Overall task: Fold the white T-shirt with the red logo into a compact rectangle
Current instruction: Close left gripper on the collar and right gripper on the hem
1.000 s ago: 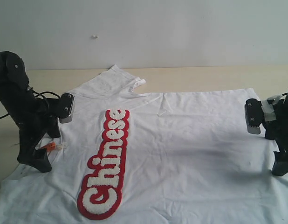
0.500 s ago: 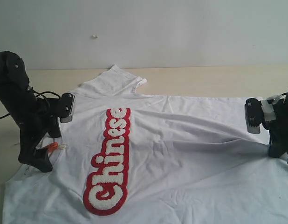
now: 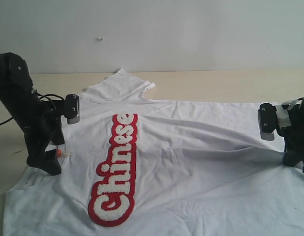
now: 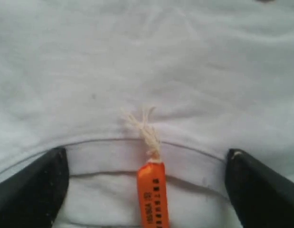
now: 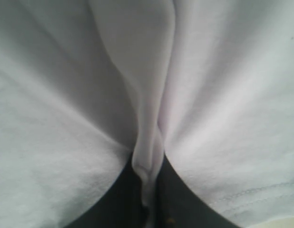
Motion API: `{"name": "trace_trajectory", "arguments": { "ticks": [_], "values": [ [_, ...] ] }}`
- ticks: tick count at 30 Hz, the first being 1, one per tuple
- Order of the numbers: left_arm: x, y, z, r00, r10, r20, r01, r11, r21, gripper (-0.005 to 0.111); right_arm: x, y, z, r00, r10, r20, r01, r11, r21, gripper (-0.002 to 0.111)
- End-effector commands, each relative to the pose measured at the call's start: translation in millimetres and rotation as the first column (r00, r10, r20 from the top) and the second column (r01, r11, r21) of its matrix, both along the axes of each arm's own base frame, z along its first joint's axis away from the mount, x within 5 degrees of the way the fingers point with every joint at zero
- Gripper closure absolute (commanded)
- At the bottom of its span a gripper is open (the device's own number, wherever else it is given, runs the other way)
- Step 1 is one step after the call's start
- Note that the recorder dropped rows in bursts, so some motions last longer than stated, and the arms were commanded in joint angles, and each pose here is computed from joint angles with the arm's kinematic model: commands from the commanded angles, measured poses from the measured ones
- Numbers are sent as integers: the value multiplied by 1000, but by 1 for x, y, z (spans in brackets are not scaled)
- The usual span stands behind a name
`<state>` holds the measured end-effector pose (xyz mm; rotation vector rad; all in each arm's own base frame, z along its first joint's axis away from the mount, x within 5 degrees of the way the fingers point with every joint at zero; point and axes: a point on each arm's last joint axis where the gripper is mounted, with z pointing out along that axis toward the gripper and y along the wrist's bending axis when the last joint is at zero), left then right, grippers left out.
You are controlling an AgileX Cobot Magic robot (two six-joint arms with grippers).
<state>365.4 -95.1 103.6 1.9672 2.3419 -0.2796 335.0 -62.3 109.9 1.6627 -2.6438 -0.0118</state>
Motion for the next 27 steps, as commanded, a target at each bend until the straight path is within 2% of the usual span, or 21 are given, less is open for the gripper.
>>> {"name": "trace_trajectory", "arguments": {
  "ticks": [1,4,11,14,18,21,27],
  "values": [
    [-12,2,-25,987,51,-150,-46,998,37,34,-1,-2,-14,1000,-2,-12,2,1000,-9,108],
    [-10,3,-20,986,95,-138,-89,995,50,45,0,-2,-14,1000,-5,-8,5,1000,-9,108],
    [-10,5,26,1000,0,-18,0,999,36,72,0,-2,-14,1000,-20,-7,20,1000,-10,108],
    [-11,4,41,999,41,3,-41,999,22,87,0,-2,-13,1000,-20,-4,20,1000,-10,108],
    [-12,4,46,998,62,8,-62,998,20,106,0,-2,-12,1000,-26,-1,26,1000,-11,108],
    [-12,4,46,995,95,3,-95,995,22,107,0,-2,-12,999,-40,-1,40,999,-11,108],
    [-12,5,46,995,96,4,-96,995,28,107,0,-2,-12,999,-40,-1,40,999,-11,108]
  ]
}}
